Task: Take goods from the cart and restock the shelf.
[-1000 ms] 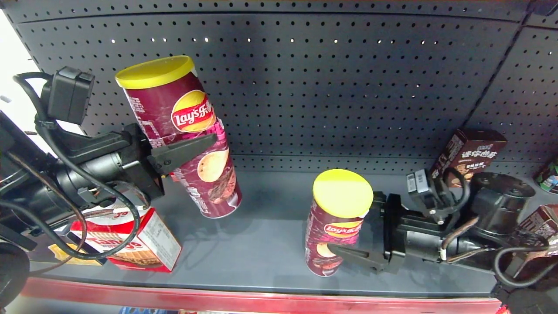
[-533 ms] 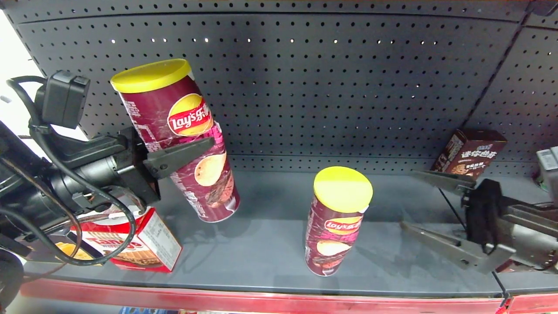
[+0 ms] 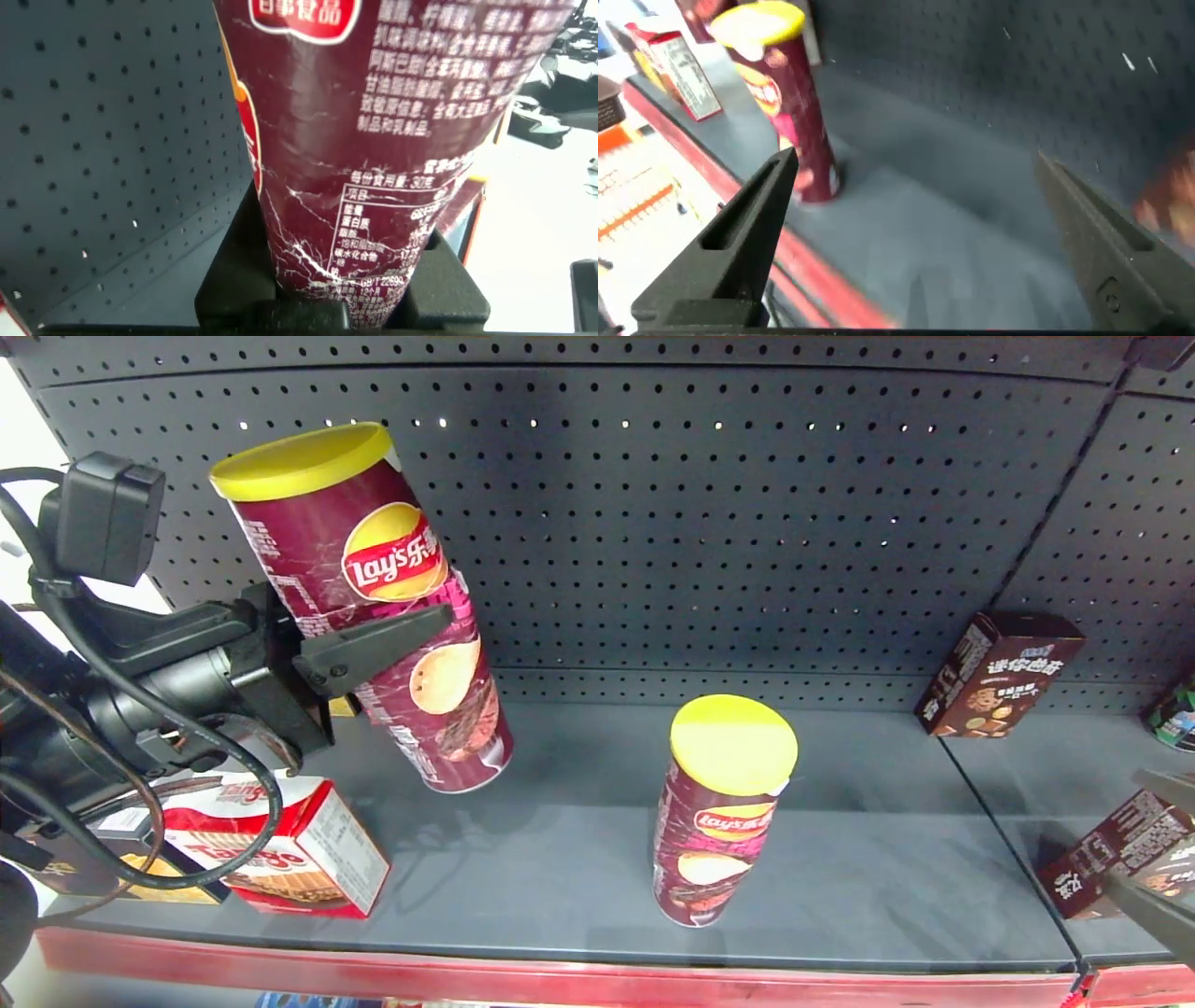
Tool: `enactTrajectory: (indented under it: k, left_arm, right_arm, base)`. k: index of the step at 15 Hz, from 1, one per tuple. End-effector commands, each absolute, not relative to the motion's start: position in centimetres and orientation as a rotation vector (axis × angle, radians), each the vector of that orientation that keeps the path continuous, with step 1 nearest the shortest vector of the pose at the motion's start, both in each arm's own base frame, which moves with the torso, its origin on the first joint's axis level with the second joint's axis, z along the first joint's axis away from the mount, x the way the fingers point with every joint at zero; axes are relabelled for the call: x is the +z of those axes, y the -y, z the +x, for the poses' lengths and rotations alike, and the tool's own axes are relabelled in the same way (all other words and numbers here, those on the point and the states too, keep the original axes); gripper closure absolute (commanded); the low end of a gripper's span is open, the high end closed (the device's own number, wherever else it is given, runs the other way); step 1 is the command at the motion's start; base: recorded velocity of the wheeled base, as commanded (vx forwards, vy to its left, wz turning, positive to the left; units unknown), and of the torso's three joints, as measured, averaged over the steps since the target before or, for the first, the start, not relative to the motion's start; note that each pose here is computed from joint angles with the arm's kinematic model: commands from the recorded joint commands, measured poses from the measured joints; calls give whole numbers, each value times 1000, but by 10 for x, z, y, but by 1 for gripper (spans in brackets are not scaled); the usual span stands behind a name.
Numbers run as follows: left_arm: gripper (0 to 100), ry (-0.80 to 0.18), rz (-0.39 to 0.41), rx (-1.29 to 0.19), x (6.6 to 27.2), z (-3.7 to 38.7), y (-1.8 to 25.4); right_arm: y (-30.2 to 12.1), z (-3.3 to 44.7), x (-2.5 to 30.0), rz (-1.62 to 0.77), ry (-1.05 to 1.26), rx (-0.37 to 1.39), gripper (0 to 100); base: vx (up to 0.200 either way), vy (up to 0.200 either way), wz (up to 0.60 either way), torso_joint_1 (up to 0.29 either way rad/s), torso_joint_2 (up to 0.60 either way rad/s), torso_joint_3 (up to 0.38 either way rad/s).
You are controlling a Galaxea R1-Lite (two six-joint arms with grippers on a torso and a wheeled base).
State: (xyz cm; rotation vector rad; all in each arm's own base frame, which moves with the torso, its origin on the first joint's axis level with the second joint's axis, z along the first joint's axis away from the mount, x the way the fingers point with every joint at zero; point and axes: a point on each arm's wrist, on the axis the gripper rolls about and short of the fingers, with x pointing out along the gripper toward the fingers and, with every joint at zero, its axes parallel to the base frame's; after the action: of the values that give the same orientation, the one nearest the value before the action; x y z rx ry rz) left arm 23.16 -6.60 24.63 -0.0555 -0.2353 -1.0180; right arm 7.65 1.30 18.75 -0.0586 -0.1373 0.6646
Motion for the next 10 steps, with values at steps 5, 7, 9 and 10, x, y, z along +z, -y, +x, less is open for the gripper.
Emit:
enactTrajectory:
  k: [5,7,9,10]
  left_arm:
    - [100,249,-49,-1023,249,231,67]
    - [100,251,-49,-1019,249,226,66]
    - [100,244,-54,-997,246,222,64]
    - [100,243,-55,-1003,246,217,64]
  right_arm:
    - [-15,-14,108,11,120,496,0]
    - [-14,-17,98,24,85,430,0]
    - [-13,-16,94,37,53,390,0]
    - [-12,-16,93,40,43,360,0]
  base:
    - [0,0,0,0,0,0]
    - [0,0,0,0,0,0]
    - [0,0,0,0,0,0]
    - [0,0,0,0,0,0]
